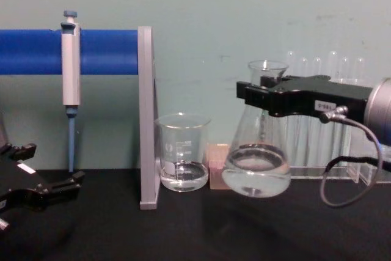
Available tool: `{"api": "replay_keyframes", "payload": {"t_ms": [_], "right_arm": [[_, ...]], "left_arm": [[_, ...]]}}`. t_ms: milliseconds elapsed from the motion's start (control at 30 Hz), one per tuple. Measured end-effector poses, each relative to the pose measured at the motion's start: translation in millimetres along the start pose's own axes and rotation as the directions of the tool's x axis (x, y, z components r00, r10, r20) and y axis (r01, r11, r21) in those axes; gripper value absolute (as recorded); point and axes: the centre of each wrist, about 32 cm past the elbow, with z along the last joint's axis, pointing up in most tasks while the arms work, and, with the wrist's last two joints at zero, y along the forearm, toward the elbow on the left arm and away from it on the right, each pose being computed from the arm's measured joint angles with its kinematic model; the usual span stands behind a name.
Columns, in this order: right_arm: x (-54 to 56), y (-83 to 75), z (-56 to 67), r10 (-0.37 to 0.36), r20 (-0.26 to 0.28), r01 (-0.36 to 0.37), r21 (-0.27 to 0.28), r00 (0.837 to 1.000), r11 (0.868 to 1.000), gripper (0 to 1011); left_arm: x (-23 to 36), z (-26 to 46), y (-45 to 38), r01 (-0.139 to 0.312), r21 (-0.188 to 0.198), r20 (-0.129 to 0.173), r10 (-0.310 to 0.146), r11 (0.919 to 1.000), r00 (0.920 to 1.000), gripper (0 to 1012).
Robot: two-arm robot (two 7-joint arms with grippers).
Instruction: Grasp the erlenmeyer flask with one hand, shake it three times, then place it back.
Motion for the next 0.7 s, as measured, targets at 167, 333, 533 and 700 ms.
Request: {"api": "replay_keyframes", "payload": {"t_ms": [167,333,533,700], "right_arm": [[-4.0,2.1,-0.8,0.027,-0.008,-0.027,0.0,1.0,1.0,457],[-4.6,1.9,-1.6,0.035,-0.012,-0.035,-0.002,0.999,0.999,457],[-5.2,0.9,-1.9,0.034,-0.013,-0.034,-0.002,0.999,0.999,457],[-5.9,1.0,-2.4,0.033,-0.015,-0.033,-0.004,0.999,0.999,457]], "left_arm": [[0.0,0.0,0.0,0.0,0.0,0.0,0.0,1.0,1.0,1001],[0.0,0.0,0.0,0.0,0.0,0.0,0.0,1.0,1.0,1001],[0.0,0.0,0.0,0.0,0.0,0.0,0.0,1.0,1.0,1001],[0.0,0.0,0.0,0.0,0.0,0.0,0.0,1.0,1.0,1001]]}}
